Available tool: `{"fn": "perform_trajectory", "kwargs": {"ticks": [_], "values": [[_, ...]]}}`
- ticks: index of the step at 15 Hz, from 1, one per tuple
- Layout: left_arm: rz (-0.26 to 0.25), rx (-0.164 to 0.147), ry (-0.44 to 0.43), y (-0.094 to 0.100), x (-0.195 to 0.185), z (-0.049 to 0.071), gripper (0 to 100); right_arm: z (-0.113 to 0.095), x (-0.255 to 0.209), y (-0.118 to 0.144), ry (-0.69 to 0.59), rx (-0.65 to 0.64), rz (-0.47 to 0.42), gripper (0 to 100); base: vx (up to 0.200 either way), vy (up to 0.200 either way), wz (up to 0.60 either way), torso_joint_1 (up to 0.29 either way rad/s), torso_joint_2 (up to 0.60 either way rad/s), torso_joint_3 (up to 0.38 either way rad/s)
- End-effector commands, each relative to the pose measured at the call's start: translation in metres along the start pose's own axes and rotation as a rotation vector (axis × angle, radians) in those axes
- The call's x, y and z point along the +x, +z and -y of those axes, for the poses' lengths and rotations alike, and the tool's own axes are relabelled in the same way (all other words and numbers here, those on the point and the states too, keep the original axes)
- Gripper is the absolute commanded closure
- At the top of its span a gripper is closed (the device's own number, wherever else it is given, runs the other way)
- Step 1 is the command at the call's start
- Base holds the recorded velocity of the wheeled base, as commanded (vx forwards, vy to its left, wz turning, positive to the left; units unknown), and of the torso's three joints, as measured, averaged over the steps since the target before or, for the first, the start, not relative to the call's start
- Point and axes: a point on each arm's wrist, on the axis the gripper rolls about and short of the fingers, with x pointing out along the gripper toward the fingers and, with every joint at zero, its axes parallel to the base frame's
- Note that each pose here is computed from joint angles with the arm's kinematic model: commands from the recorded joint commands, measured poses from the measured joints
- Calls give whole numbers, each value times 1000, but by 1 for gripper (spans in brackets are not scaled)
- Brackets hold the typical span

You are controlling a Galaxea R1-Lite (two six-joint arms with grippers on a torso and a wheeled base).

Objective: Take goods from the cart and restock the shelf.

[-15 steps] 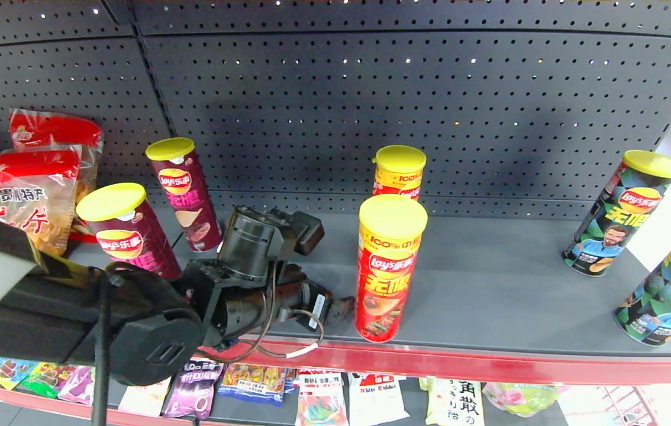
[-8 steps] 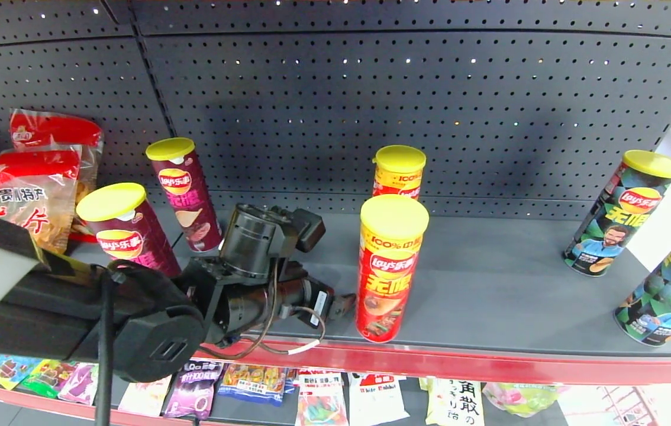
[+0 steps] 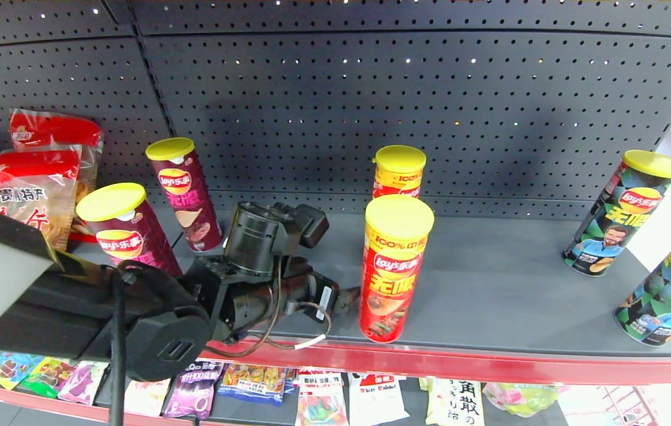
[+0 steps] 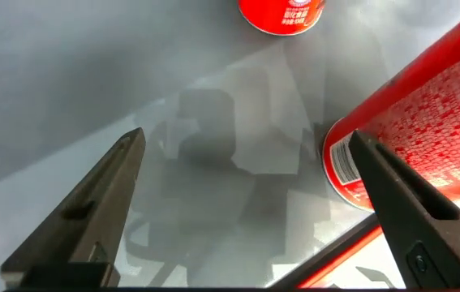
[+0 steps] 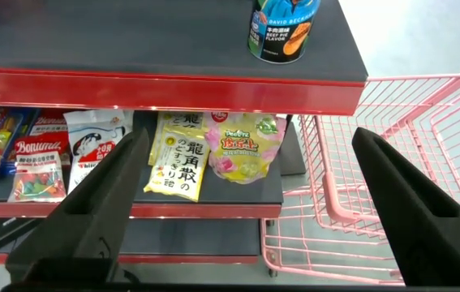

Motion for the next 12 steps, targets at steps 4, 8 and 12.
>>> {"fn": "perform_trajectory", "kwargs": {"ticks": [4, 8, 12], "values": [[-6, -3, 16, -4, -20, -7, 0, 0, 1, -1, 1, -2, -7, 0, 0, 0, 0, 0, 0, 0], [46, -11, 25, -2, -89, -13, 0, -1, 4, -7, 6, -13, -30, 0, 0, 0, 0, 0, 0, 0], [82, -12, 24, -26, -163, -15, 0, -2, 6, -11, 34, -13, -43, 0, 0, 0, 0, 0, 0, 0]]}}
